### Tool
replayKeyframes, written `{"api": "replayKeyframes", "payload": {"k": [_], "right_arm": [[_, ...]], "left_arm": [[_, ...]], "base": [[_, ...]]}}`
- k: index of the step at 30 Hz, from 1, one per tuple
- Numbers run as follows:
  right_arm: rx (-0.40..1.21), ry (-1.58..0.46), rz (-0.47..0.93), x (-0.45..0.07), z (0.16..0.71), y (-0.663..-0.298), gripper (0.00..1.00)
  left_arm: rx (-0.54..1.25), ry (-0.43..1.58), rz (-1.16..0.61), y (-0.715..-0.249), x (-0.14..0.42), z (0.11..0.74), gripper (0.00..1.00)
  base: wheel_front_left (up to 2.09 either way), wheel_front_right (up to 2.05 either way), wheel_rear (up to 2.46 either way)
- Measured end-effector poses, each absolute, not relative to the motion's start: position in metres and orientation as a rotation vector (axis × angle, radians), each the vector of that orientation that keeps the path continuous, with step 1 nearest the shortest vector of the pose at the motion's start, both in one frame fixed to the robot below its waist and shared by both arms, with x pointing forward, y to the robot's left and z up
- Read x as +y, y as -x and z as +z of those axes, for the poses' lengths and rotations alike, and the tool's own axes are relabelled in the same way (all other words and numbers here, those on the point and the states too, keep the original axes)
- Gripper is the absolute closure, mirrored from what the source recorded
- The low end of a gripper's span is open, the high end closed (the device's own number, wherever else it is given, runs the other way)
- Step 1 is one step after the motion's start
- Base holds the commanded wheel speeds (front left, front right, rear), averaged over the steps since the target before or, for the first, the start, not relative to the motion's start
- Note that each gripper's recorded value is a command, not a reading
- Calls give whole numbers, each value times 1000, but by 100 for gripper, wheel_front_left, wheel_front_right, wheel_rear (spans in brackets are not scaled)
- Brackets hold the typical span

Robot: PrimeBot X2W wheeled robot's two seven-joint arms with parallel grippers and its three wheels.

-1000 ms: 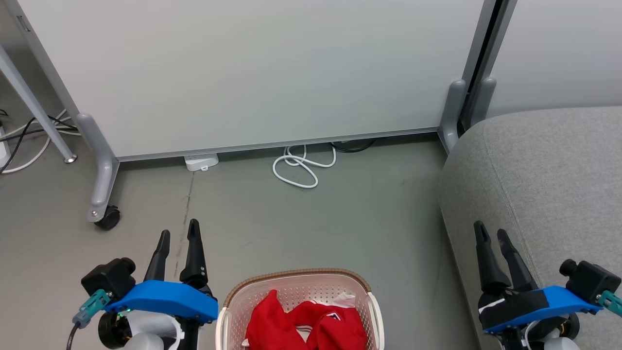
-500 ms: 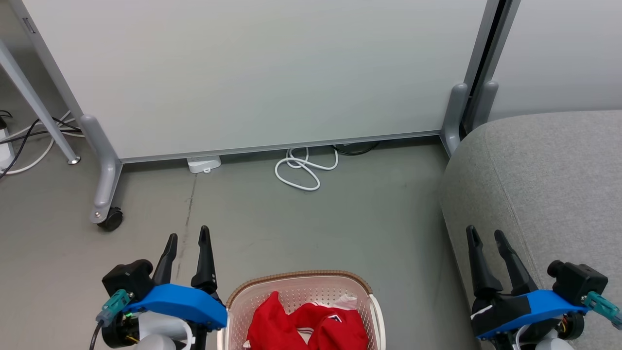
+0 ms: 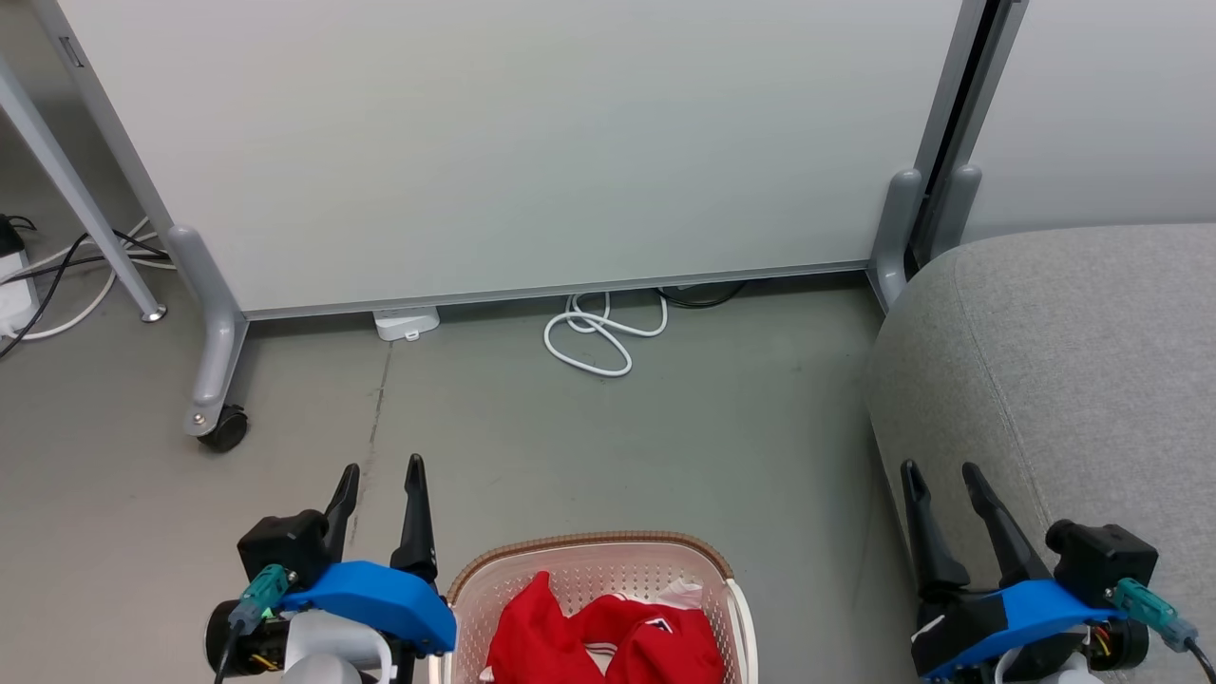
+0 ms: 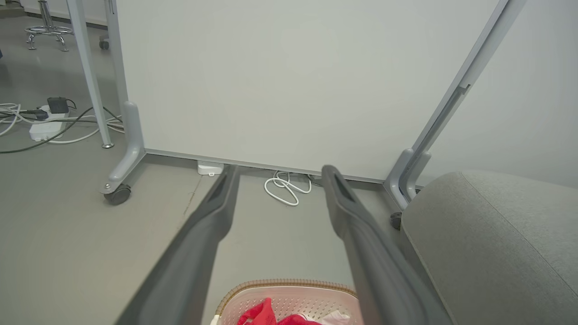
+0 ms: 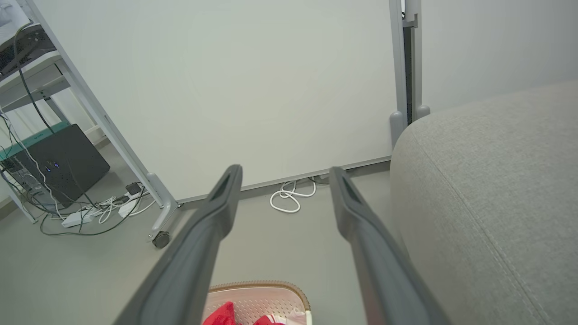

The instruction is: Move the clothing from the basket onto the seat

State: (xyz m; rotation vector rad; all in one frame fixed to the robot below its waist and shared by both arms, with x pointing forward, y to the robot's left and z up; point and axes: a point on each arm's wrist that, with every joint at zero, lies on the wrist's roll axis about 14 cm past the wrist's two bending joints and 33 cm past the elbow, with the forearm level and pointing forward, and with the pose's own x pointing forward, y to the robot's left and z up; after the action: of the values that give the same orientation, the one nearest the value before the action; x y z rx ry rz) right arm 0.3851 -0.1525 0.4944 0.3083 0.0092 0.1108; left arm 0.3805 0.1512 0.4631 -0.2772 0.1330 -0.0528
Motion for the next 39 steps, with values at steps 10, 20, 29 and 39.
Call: {"api": "replayKeyframes", "payload": {"k": [10,20,29,39], "right_arm": [[25,-208,123,-151,487,-386,0],[24,-125,136,-150,484,-387,0],[18,-69,149,-148,483,-388,0],[9,-13,172,-144,483,-387,0]], "left_arm": [[146,191,-71,-381,149,456,0],[134,116,-86,-380,147,457,0],[117,58,-101,-381,146,459,0],[95,-2,-121,-380,143,462,0]], "base": [[0,0,0],[0,0,0],[0,0,0],[0,0,0]]}}
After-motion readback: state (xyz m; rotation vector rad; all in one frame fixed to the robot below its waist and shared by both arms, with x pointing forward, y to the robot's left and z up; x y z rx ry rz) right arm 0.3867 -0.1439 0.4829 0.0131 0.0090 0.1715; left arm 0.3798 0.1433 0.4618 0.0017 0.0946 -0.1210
